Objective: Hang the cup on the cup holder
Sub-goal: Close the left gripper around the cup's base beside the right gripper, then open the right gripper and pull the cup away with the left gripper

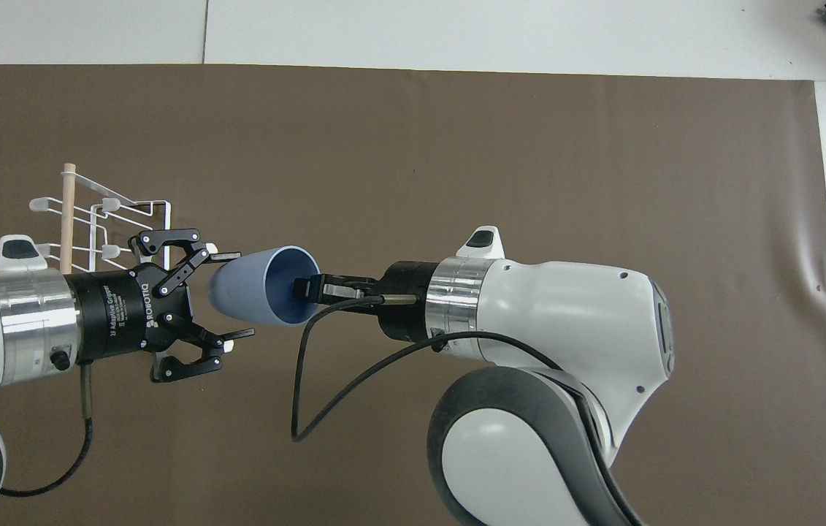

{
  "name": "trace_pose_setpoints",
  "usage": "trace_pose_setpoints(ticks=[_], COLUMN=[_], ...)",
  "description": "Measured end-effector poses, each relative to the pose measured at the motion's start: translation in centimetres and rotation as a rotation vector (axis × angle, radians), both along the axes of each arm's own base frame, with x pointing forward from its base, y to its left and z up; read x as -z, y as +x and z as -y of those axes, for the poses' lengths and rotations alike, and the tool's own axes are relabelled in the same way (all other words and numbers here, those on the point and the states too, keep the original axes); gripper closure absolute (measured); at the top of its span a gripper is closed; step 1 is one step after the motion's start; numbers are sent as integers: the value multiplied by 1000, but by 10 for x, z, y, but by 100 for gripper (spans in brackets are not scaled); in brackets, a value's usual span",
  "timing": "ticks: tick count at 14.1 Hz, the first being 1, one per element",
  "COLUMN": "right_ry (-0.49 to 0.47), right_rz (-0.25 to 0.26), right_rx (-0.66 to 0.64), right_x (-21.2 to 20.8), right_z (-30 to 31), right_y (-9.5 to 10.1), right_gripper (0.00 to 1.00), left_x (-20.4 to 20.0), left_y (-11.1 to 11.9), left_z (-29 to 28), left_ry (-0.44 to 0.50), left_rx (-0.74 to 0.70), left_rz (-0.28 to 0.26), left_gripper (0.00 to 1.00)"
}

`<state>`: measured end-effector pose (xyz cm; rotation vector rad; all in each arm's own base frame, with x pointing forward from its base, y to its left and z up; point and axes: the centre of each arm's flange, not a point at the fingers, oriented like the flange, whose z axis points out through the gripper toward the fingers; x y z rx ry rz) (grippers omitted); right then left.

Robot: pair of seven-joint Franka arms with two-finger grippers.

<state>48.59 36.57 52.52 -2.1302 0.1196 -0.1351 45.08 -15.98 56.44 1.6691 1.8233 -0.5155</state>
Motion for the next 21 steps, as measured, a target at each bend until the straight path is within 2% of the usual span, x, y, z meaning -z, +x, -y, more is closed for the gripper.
trace_pose_setpoints(ticks=[1, 3, 13, 15, 19, 21], right_ry=[0, 0, 2, 10, 18, 20], right_rz=[0, 1, 0, -31, -54, -65], right_rx=[0, 4, 6, 25, 42, 50], right_x=[0, 0, -1, -3, -6, -6], right_z=[0, 2, 2, 1, 0, 0], right_y=[0, 1, 2, 1, 2, 2], right_gripper=[94, 94, 94, 77, 33, 7], left_x=[-3, -5, -7, -8, -7, -4], left_y=[1, 1, 3, 2, 2, 3], left_z=[1, 3, 5, 6, 6, 2], left_ry=[0, 8, 29, 65, 95, 183], left_rx=[-2, 2, 34, 60, 76, 102], left_rz=[9, 22, 64, 83, 95, 113], left_gripper=[14, 26, 26, 26, 26, 26])
